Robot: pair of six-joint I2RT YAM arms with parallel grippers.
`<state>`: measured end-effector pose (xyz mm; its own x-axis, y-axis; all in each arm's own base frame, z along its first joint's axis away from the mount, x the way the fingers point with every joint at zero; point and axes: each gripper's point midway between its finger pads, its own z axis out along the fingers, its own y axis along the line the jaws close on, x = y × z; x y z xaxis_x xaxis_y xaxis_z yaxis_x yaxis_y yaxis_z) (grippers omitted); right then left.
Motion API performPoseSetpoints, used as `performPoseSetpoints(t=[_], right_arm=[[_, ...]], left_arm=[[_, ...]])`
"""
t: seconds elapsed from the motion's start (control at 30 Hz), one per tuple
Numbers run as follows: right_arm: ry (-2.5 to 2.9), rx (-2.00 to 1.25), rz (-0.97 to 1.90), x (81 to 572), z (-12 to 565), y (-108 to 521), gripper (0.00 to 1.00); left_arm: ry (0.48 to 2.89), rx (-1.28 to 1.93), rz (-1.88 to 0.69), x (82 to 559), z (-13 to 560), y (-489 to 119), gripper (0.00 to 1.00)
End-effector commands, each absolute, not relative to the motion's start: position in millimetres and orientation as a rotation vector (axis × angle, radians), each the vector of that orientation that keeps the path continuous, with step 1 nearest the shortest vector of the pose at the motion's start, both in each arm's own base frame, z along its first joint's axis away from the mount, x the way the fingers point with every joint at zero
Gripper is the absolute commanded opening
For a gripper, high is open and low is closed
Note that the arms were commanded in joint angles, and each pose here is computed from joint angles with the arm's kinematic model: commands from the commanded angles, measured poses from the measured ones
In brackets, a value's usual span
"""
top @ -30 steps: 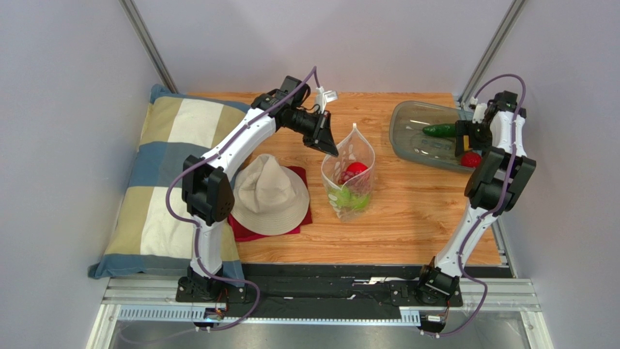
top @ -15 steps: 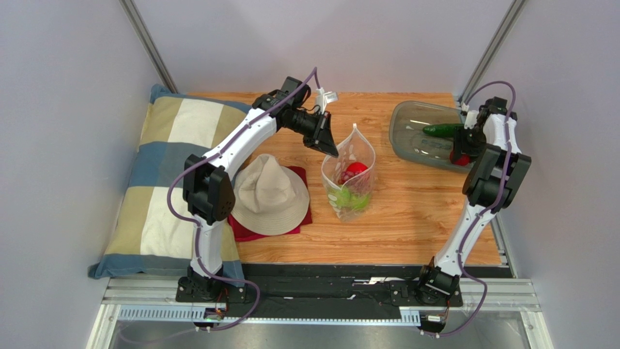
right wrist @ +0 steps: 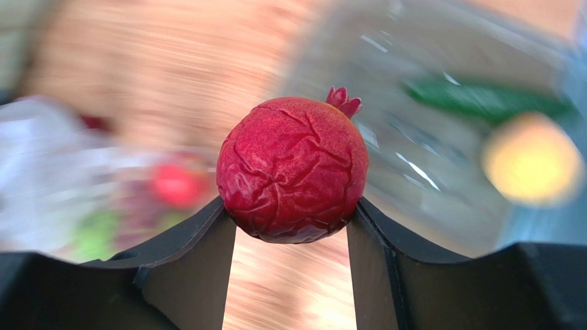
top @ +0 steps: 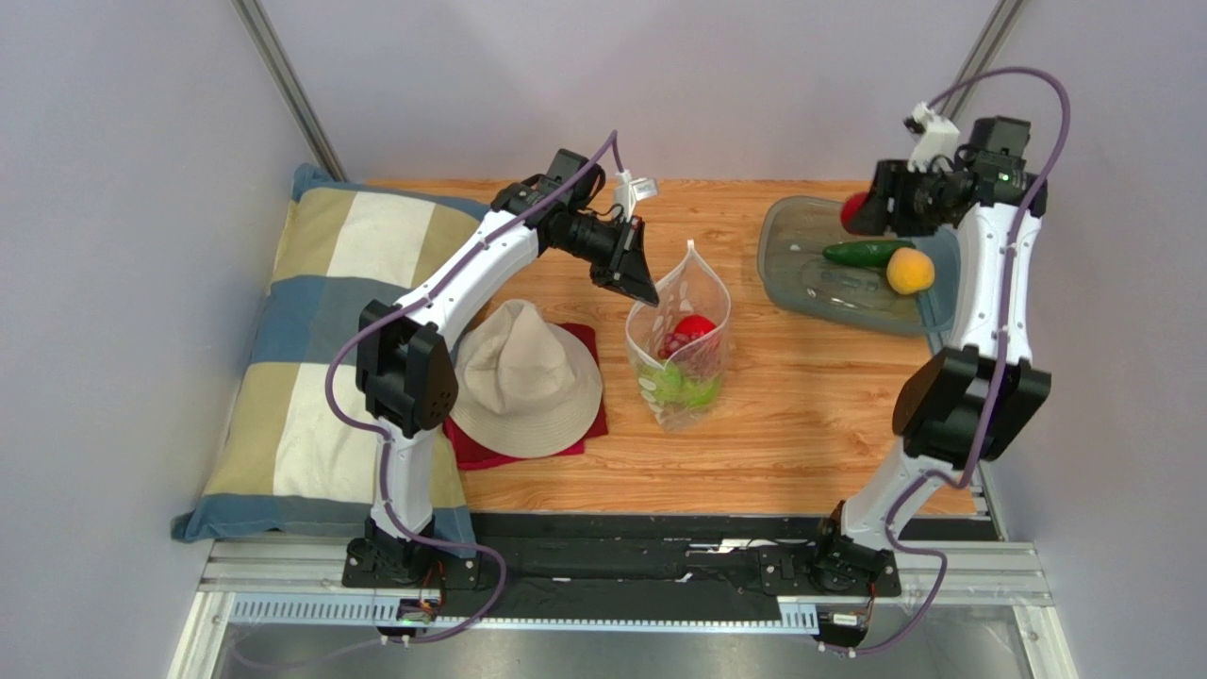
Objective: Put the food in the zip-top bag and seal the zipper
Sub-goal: Pick up the fake fruit from the bin, then place the fake fruit in the zipper food storage bag.
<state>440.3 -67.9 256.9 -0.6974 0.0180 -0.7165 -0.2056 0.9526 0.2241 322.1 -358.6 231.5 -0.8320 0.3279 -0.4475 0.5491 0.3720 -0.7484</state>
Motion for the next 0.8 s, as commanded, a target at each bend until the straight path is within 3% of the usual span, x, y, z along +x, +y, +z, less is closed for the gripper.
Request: performPoseSetpoints(t=[0.0, 0.23, 0.43, 0.6, 0.7, 0.77], right_arm=[[2.012, -0.45, 0.711, 389.5, 362.3, 69.1, 0.29], [1.911, -0.921, 0.711, 322.1, 354.0, 182.4, 0.31], [1.986, -1.129, 0.588, 305.8, 303.0, 204.6, 0.31], [2.089, -1.141, 0.499, 320.2, 274.9, 199.1, 0.32], [2.134, -1.145, 0.439, 331.3, 263.0, 195.6, 0.4], [2.138, -1.149, 0.384, 338.8, 265.4, 192.3, 0.59]], left_arm=[[2.353, 0.812, -1.457, 321.0, 248.7, -359.4, 0.0], [2.338, 0.821, -1.45, 319.7, 253.2, -358.0, 0.0], [2.328, 0.823, -1.447, 319.8, 256.2, -357.9, 0.0], [2.328, 0.82, -1.449, 319.7, 257.2, -358.0, 0.0], [2.328, 0.82, -1.449, 319.7, 257.2, -358.0, 0.0], [2.327, 0.819, -1.447, 320.1, 257.1, -358.1, 0.0]])
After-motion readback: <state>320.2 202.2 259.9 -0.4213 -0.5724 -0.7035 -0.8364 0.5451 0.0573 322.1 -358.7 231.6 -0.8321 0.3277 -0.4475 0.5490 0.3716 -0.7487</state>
